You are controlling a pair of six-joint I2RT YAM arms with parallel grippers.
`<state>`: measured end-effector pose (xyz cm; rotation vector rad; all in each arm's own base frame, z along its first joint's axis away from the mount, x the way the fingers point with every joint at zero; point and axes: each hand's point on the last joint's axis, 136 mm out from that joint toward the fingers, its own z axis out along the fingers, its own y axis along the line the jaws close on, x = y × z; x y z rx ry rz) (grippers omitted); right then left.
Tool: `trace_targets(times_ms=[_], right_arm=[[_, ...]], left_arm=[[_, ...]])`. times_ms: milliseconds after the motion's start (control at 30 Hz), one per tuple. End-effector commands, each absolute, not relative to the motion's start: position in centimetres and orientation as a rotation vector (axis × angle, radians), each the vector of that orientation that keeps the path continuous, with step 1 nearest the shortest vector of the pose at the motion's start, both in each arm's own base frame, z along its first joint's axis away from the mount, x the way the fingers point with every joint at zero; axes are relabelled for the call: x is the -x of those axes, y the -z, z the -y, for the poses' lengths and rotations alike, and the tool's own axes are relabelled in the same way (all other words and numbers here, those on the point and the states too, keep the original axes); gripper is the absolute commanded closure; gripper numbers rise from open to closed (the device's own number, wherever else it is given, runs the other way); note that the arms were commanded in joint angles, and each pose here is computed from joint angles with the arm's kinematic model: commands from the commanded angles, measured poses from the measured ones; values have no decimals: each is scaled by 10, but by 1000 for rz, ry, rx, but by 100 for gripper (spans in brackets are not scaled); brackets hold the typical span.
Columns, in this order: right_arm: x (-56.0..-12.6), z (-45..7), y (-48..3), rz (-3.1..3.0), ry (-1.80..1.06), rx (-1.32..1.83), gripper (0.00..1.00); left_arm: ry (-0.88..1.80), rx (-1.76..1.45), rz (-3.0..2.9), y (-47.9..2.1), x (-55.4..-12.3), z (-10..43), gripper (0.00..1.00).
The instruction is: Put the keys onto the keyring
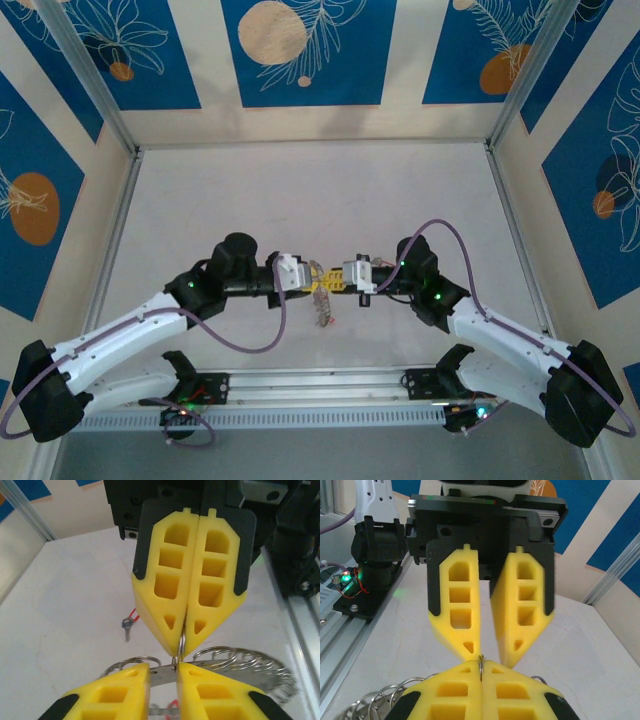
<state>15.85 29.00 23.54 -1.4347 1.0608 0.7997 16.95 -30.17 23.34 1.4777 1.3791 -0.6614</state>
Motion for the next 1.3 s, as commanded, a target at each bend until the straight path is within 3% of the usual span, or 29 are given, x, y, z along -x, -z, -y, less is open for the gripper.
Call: trace_targets(times_ms=[0,500,600,733,800,900,1267], right_arm=[[-150,-292,-248,-987,-831,1429,100],[-146,-295,-247,-963,-861,1434,100],[-146,-296,-245,-975,-862,1436,100],[-155,-294,-239,-1027,-807,1420,100],[-160,-292,-236,-1063,-775,1422,97],[-162,-289,-230,-1099,-754,1430,85],[-170,-289,-211,-1223,-753,1457,79]], left_arm=[[732,-1477,-1309,-243,-159,305,82],[772,-1462,-1303,-243,-159,311,85],[797,-1468,-1301,-243,-158,313,100],[800,-1499,-1282,-242,-153,313,100],[759,-1503,-1299,-241,-156,309,100],[700,-1523,-1339,-237,-160,303,100],[625,-1570,-1434,-222,-169,298,100]])
